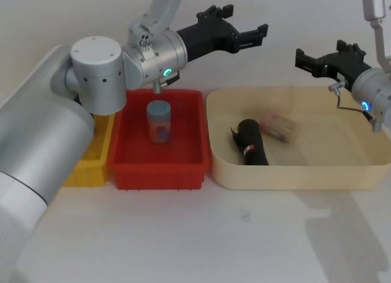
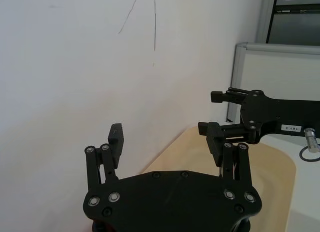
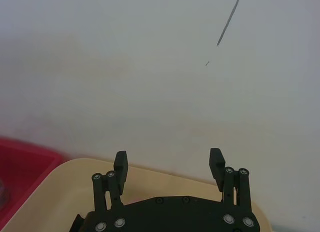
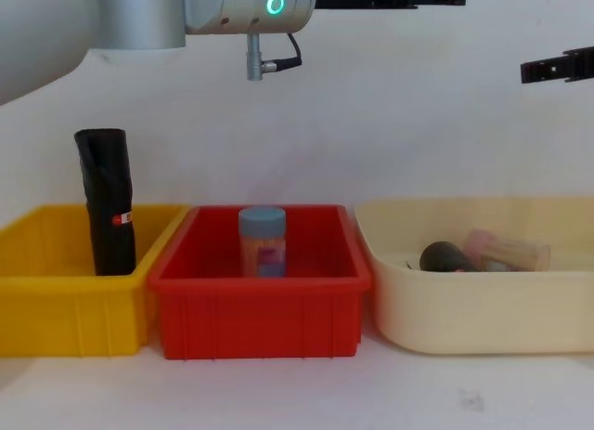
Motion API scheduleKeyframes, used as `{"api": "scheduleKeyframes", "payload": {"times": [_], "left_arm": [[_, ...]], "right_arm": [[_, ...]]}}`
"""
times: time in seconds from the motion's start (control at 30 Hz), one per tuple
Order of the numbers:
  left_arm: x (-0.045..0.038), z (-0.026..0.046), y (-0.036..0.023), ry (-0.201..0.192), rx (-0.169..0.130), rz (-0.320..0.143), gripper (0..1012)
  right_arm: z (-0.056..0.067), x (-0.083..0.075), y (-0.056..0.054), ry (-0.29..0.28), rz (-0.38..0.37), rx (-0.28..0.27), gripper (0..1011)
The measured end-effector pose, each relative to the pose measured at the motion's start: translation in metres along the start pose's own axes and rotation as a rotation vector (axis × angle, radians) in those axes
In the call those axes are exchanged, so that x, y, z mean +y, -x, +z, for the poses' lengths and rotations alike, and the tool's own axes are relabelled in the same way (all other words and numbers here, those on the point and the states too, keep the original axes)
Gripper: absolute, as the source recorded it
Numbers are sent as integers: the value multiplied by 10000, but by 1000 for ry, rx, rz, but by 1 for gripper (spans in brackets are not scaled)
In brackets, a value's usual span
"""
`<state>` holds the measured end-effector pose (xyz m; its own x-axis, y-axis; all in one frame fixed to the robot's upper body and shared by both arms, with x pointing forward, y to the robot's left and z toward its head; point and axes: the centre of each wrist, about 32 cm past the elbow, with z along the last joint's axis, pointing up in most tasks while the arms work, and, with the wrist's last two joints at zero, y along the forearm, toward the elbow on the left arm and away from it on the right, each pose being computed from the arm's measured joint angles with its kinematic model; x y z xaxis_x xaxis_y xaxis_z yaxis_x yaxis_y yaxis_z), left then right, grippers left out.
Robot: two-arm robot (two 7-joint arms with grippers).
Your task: Pick up the garbage bag with the one hand and transfer it to the other hand.
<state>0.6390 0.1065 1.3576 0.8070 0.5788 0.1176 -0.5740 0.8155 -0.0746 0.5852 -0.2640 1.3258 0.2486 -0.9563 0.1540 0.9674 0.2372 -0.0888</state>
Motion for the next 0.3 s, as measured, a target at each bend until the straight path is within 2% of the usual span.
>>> {"api": "scheduleKeyframes", "payload": {"times": [0.3], "left_arm": [[0,0,0,0,0,0,1000]], "right_arm": [[1,-9,-18,2,-7,1,1004]]}}
